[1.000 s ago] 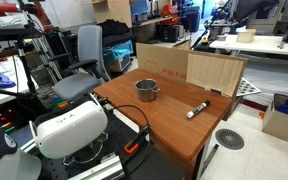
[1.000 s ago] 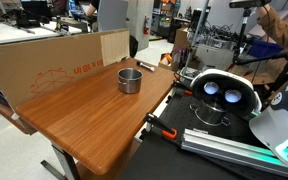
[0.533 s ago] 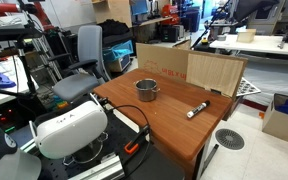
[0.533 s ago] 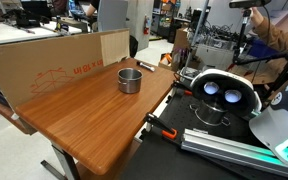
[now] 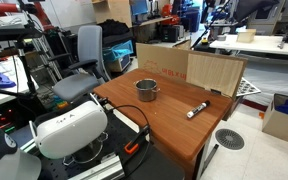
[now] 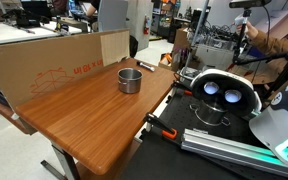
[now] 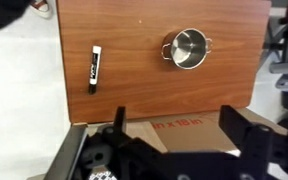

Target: Put the marker in the pot

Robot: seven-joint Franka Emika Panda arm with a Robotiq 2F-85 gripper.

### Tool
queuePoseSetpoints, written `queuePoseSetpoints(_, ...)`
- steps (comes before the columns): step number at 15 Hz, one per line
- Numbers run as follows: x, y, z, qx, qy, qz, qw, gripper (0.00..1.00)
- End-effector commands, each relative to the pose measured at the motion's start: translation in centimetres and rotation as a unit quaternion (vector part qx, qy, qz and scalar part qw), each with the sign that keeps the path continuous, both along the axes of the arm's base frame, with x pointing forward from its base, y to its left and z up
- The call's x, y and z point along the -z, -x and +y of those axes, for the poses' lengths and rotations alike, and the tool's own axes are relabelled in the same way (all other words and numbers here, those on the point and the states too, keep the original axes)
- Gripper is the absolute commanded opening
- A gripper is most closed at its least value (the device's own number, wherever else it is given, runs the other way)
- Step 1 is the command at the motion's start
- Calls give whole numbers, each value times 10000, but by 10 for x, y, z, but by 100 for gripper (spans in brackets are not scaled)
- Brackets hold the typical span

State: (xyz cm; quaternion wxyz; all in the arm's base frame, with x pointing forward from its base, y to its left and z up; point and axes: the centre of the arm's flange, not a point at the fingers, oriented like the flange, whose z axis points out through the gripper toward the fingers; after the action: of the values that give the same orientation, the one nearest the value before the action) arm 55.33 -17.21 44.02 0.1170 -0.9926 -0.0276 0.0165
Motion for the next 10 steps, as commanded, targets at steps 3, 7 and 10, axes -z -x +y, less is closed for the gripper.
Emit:
queuePoseSetpoints(3, 40, -43, -26, 174, -35, 258, 9995, 100)
queuePoseSetpoints(7, 73, -63, -42, 324, 58, 255, 9991, 100)
queuePoseSetpoints(10, 98, -77, -51, 443, 102, 262, 9986, 100)
